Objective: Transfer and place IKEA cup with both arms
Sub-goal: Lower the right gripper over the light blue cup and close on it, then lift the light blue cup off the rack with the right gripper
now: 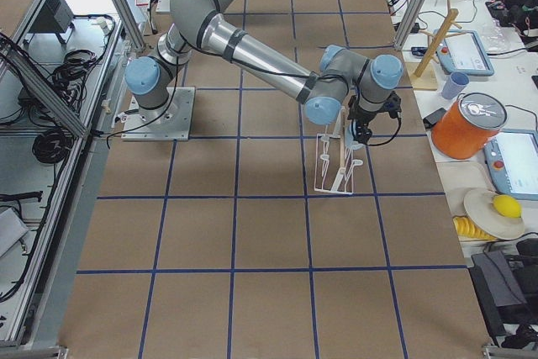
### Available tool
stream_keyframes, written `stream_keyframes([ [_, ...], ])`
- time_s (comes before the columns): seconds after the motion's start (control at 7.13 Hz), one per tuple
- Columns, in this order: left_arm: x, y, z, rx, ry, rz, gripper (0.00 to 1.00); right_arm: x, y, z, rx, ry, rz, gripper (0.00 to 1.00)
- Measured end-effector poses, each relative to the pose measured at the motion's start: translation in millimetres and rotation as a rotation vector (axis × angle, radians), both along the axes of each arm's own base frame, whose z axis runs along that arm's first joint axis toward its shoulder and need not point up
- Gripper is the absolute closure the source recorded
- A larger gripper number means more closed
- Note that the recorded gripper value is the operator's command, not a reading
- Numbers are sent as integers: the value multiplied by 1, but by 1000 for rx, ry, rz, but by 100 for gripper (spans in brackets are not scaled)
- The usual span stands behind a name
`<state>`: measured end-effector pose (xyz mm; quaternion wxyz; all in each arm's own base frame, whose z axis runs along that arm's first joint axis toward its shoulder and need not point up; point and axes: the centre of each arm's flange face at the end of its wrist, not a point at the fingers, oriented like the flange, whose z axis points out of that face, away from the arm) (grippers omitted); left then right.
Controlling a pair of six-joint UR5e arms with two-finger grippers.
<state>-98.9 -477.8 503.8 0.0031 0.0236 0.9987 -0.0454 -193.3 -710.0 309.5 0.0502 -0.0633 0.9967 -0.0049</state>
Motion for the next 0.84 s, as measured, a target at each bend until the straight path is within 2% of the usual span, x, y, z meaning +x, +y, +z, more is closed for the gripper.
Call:
stream_keyframes([
  [0.42,0,0,0,0,0,0,0,0,0,1,2,3,0,49],
  [0.84,0,0,0,0,0,0,0,-1,0,6,-3,9,0,54],
])
